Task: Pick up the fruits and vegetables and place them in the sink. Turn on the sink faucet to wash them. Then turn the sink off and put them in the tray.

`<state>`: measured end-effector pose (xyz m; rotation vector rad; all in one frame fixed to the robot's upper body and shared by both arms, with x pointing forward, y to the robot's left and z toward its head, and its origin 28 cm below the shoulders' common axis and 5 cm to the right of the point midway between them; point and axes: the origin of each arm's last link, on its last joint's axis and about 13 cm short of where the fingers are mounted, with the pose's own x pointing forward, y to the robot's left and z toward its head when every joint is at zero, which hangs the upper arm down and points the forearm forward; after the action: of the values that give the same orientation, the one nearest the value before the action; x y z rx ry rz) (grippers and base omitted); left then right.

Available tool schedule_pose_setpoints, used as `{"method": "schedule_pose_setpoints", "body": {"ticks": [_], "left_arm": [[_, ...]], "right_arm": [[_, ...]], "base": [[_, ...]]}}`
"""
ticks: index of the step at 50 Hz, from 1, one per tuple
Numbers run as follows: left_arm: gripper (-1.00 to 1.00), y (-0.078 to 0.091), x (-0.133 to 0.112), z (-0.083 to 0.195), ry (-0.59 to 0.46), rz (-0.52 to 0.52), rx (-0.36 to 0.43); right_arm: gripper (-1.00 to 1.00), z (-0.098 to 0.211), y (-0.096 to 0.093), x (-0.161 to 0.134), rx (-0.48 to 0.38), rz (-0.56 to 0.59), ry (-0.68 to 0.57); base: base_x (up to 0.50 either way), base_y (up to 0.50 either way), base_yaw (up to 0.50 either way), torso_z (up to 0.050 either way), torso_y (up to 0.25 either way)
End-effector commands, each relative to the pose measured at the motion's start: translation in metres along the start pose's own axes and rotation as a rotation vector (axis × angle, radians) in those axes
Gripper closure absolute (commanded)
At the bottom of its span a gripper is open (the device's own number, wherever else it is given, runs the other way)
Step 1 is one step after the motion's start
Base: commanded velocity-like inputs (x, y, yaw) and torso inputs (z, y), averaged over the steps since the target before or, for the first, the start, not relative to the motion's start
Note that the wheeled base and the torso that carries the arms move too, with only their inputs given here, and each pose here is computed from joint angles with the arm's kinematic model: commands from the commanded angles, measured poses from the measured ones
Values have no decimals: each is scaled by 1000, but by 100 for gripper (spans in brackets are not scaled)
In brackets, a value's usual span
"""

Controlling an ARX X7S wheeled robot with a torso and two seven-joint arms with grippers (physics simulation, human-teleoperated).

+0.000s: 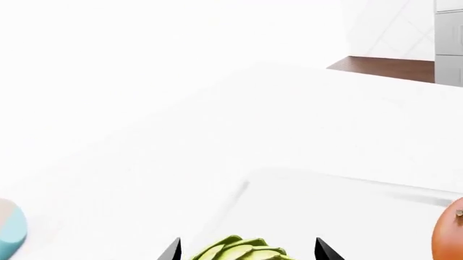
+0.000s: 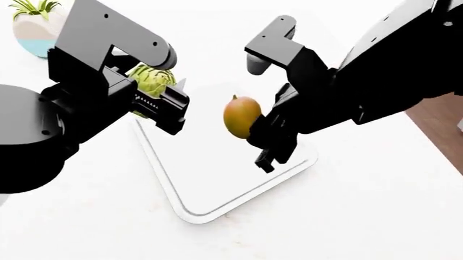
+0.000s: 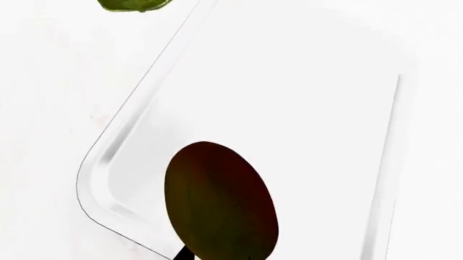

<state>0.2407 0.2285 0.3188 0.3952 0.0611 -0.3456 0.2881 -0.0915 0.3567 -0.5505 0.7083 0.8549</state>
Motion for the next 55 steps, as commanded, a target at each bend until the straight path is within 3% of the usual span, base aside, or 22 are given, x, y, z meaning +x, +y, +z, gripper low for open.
{"method": "schedule_pose_setpoints", "body": {"ticks": [1,20,32,55], "left_arm": [[100,1,2,0,-3,12,-7],[100,0,4,-1,-1,6,-10],[100,1,6,-3,2,1,-12],[100,1,7,-3,3,1,-15]], "right_arm": [[100,7,-4,3,30,32,124],[100,24,-22,5,56,35,139],[100,36,-44,31,74,60,192],[100,39,-49,66,60,153,331]], "base": [[0,0,0,0,0],[0,0,0,0,1],[0,0,0,0,0],[0,0,0,1,0]]}}
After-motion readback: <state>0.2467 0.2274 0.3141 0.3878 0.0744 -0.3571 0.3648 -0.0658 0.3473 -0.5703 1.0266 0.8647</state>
